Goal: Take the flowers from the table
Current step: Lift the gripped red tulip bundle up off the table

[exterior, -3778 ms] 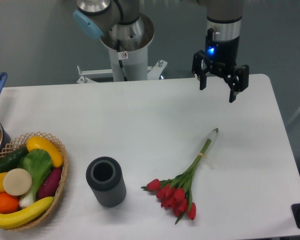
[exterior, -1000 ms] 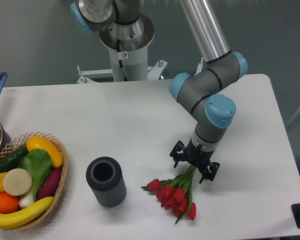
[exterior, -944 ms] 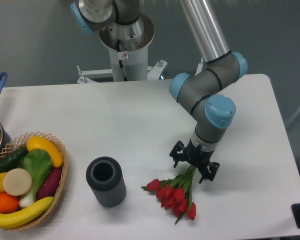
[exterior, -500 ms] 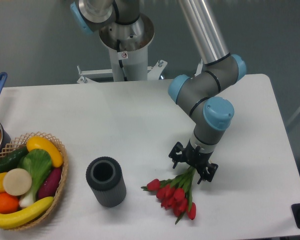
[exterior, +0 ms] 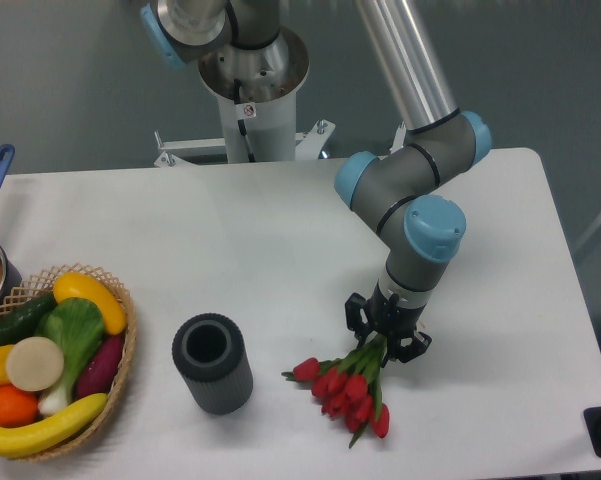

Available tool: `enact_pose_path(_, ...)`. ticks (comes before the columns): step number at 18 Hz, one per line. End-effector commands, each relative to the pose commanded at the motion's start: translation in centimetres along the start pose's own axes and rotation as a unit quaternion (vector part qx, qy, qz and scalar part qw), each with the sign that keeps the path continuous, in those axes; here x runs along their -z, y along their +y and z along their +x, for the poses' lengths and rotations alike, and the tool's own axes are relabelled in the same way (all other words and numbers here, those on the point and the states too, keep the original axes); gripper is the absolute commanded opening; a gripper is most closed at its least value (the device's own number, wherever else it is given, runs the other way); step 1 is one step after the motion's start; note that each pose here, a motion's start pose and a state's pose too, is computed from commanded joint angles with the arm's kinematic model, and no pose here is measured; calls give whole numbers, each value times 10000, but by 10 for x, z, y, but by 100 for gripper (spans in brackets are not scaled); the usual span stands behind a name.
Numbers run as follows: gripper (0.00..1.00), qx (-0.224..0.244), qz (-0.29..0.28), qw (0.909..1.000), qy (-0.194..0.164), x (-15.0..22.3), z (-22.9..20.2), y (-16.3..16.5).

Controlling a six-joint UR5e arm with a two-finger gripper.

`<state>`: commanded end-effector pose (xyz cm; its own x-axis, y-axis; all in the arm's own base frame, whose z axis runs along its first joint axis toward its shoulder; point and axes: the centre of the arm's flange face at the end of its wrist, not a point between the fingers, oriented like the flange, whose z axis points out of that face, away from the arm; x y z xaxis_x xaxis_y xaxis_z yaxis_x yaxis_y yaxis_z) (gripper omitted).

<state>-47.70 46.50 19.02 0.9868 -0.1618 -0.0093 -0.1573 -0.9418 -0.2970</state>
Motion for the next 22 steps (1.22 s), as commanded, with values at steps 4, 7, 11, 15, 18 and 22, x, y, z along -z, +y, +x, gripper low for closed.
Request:
enact_pose_path(4, 28, -6, 8, 10000, -21, 2, -1, -1)
enact_pose_path(7, 27, -5, 24, 10000, -38, 4, -2, -2)
enact_pose_path(11, 27, -58, 118, 9996, -258, 30, -8, -10)
enact_pose_path(15, 27, 102, 444, 9975, -535, 77, -9, -24)
enact_pose_path(18, 27, 89, 828, 9944, -656, 113, -7, -30)
enact_pose_path(22, 27, 195, 1591, 9851, -628, 159, 5, -47)
